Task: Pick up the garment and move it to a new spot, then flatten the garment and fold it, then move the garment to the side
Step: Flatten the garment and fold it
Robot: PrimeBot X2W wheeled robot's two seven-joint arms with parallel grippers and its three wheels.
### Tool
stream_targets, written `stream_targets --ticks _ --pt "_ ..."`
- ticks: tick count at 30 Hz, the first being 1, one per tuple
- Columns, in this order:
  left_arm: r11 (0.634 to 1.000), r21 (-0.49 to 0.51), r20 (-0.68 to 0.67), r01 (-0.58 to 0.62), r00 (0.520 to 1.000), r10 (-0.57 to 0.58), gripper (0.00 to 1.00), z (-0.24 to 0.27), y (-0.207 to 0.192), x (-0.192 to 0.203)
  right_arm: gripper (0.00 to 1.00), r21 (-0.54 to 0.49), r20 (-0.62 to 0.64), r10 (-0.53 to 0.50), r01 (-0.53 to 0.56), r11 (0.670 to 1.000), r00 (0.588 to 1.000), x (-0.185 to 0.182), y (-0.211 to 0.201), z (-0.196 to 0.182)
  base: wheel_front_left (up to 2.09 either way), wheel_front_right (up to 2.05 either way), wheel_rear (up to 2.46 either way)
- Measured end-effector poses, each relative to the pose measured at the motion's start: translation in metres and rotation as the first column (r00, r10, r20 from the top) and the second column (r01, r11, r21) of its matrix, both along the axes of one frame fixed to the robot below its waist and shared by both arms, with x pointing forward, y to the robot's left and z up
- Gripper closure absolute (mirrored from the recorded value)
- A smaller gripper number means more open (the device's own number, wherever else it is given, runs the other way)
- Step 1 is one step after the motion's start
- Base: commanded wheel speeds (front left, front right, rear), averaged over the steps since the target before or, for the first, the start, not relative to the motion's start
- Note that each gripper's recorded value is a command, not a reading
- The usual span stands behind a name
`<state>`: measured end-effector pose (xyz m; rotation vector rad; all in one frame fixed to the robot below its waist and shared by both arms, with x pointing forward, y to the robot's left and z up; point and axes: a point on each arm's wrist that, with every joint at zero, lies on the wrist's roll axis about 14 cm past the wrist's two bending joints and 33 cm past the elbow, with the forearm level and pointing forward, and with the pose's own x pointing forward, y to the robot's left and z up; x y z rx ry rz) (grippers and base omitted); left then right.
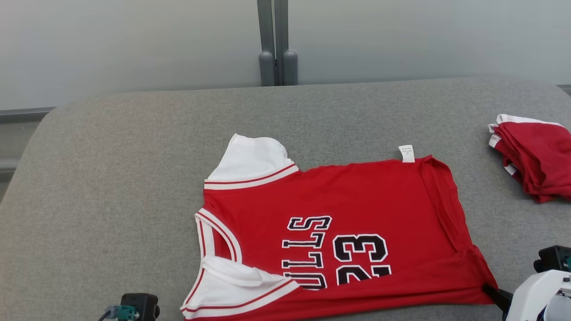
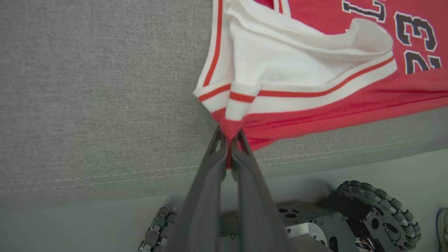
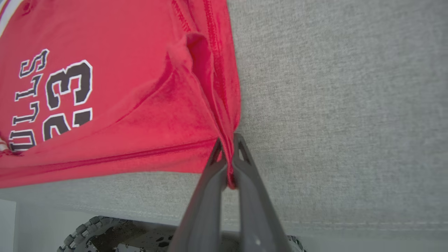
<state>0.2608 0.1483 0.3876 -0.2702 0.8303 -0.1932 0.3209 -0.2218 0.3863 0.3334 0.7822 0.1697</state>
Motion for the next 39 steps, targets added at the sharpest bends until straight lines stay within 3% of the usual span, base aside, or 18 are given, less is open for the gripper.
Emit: stream_targets --ticks 1,2,3,4,17,24,32,39 --pt "1.0 -0.002 -0.005 0.002 1.0 -0.002 1.0 0.0 -0.001 -0.001 1.0 -0.001 -0.005 -0.004 0.004 1.0 1.0 -0.002 -0.001 0.0 0.0 0.0 0.0" --pt "1.0 -0.002 -0.006 0.002 1.0 -0.002 0.86 0.0 -0.001 -0.002 0.31 0.002 -0.002 -0.012 0.012 1.0 1.0 -0.002 -0.003 0.0 0.0 0.0 0.0" --pt "1.0 -0.001 -0.005 0.002 1.0 -0.002 0.29 0.0 -0.001 -0.002 0.0 0.004 0.001 -0.016 0.016 1.0 1.0 -0.001 -0.003 0.001 0.0 0.0 0.0" --pt "1.0 0.001 -0.005 0.002 1.0 -0.002 0.0 0.0 0.0 -0.001 0.0 0.007 0.005 -0.017 0.017 1.0 1.0 -0.001 -0.002 0.003 0.0 0.0 0.0" --pt "0.999 0.037 0.051 0.001 0.999 -0.003 0.0 0.008 0.006 0.008 0.0 0.012 0.09 -0.059 0.059 0.998 0.994 0.001 -0.007 0.022 0.0 0.0 0.0" --pt "0.995 0.103 0.213 -0.006 0.977 -0.016 0.0 0.037 0.017 0.044 0.0 0.011 0.167 -0.064 0.063 0.998 0.984 0.013 -0.005 0.038 0.0 0.0 0.0" --pt "0.978 0.196 0.362 0.064 0.922 -0.133 0.0 0.083 0.017 0.118 0.0 -0.004 0.353 -0.101 0.109 0.994 0.93 0.077 -0.008 0.081 0.0 0.0 0.0" --pt "0.945 0.281 0.355 0.169 0.896 -0.266 0.0 0.102 0.005 0.187 0.0 -0.047 0.406 -0.086 0.115 0.992 0.91 0.139 -0.006 0.098 0.0 0.0 0.0"
